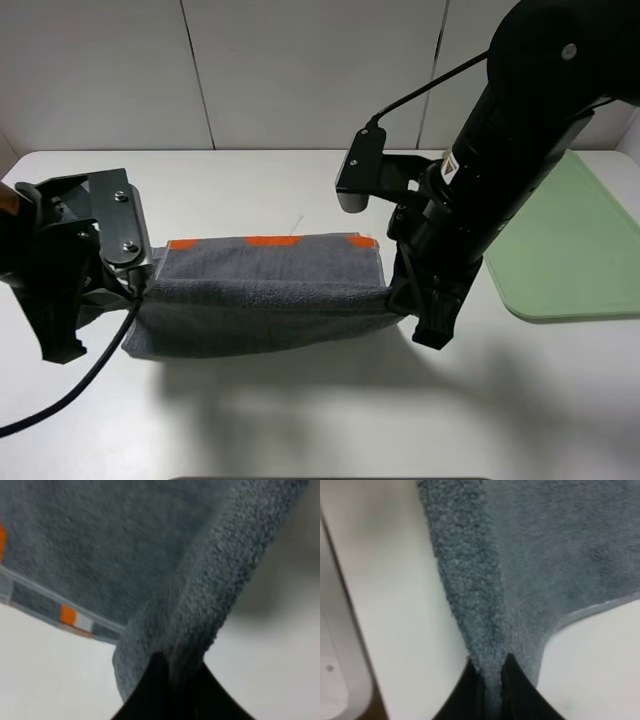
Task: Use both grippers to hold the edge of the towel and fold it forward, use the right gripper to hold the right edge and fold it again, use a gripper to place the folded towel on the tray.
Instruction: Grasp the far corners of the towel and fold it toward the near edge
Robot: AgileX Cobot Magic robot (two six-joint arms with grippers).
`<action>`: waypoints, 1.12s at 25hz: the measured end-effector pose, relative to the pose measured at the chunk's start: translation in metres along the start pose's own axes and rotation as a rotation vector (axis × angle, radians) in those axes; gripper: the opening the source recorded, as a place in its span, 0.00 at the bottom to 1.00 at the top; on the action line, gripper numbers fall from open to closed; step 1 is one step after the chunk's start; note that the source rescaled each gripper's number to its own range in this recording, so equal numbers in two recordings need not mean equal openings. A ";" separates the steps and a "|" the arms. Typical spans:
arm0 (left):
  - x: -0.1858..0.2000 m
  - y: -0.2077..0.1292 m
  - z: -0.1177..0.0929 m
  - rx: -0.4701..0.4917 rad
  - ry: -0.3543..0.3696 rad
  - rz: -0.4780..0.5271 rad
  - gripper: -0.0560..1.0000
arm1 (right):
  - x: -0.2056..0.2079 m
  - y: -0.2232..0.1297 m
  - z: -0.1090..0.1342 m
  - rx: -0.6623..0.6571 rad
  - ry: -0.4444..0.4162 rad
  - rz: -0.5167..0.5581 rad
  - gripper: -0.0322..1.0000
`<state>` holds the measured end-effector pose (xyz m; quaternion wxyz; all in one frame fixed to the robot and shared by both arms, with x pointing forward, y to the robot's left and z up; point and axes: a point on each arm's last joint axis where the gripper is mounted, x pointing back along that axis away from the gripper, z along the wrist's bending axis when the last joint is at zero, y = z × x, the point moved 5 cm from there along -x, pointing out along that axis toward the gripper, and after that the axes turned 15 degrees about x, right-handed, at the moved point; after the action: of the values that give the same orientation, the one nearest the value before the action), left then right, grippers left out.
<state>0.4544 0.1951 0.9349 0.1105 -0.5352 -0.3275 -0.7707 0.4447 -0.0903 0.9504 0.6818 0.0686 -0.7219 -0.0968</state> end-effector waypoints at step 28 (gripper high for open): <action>-0.054 0.015 0.040 0.005 0.123 -0.118 0.05 | -0.023 0.018 -0.061 0.141 -0.226 0.060 0.03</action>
<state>0.5143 0.1992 0.9004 0.0859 -0.4664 -0.3530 -0.8065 0.5078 -0.0707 0.9354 0.5920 0.0832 -0.8010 -0.0326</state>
